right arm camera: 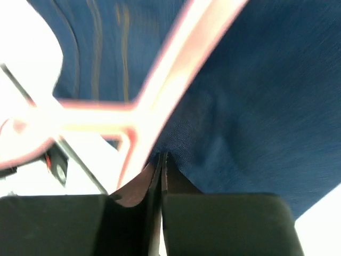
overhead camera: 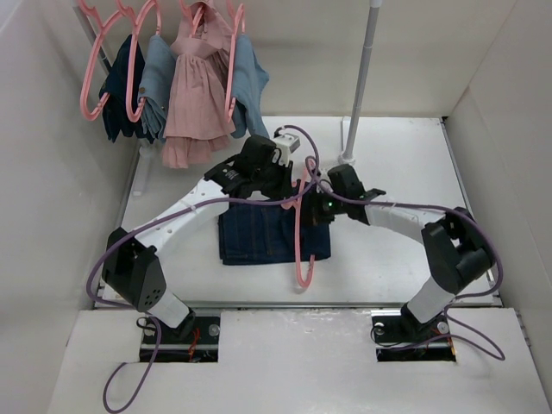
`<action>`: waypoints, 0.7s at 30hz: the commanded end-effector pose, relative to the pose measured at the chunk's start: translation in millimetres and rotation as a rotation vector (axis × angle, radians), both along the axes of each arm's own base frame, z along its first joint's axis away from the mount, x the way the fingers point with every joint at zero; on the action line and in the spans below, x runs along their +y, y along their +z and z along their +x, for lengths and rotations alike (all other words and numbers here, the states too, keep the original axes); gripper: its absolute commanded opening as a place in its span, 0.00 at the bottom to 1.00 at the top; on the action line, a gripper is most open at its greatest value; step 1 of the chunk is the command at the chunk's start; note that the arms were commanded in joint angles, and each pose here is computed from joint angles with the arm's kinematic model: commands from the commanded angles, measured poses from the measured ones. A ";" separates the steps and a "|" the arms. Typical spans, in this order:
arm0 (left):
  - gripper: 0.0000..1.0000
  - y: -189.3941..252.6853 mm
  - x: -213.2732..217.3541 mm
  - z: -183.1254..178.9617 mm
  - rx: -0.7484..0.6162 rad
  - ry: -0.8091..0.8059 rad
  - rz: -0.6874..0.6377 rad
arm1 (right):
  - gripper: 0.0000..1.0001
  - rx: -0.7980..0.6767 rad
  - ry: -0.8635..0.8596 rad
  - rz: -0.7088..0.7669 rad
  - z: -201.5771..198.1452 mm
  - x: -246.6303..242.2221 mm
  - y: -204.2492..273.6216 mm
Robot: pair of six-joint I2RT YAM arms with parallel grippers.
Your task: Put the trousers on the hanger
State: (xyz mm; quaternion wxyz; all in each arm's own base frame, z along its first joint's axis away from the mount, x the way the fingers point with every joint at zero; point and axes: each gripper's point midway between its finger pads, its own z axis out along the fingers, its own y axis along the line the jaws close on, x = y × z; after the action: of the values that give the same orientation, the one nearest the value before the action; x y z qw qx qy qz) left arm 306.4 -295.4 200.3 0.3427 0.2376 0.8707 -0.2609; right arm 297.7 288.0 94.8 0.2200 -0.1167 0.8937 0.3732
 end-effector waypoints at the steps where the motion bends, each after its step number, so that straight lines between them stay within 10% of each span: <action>1: 0.00 5.5 -6.5 1.2 -0.004 -0.002 -0.014 | 0.01 0.080 0.094 -0.013 -41.1 -1.5 -21.9; 12: 0.00 16.1 -12.6 7.7 -0.012 0.009 -0.038 | 0.00 0.187 0.180 0.071 -59.7 21.0 -52.0; 21: 0.00 15.3 -7.7 9.9 -0.024 0.033 -0.024 | 0.57 0.050 -0.074 -0.005 -38.6 -65.0 1.2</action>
State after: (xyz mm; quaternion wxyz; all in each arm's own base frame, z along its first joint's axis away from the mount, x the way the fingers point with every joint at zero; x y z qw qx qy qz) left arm 312.5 -299.1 201.7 0.3418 0.2204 0.8754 -0.2612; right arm 257.1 239.5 81.1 0.1769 -0.0672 0.8976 0.3981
